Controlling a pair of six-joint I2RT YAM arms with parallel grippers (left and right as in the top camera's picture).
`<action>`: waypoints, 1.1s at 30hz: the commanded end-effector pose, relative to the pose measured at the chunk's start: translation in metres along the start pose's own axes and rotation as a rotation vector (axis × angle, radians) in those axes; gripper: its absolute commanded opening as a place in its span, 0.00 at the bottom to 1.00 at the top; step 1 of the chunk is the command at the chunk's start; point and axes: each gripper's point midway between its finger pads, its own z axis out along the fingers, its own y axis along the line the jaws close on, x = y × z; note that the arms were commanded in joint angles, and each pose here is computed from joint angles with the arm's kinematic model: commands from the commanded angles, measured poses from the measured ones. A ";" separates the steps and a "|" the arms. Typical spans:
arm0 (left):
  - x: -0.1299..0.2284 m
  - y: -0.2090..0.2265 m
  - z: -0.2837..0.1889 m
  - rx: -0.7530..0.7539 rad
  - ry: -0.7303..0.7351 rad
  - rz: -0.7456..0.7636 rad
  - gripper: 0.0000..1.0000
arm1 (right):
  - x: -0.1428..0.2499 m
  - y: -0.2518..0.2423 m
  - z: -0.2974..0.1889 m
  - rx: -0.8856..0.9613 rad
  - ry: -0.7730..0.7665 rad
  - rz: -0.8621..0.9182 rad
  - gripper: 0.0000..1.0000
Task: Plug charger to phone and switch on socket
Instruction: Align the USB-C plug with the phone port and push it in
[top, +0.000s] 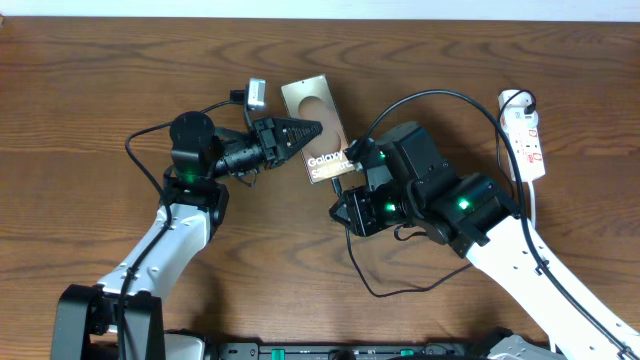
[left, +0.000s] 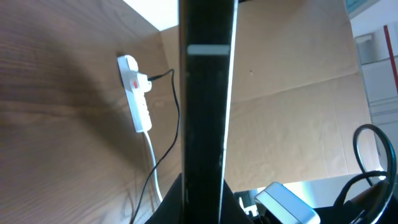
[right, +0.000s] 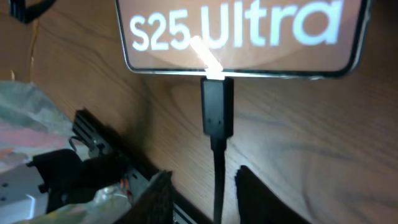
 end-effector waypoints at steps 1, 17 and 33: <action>-0.004 -0.007 -0.001 0.008 -0.020 0.038 0.07 | -0.009 -0.002 -0.004 0.033 -0.032 -0.011 0.27; 0.000 -0.008 -0.001 0.017 0.006 0.013 0.07 | -0.015 -0.003 0.018 0.049 -0.024 -0.015 0.01; 0.031 -0.019 0.008 0.071 0.146 0.088 0.07 | -0.068 0.005 -0.004 0.065 -0.258 -0.074 0.01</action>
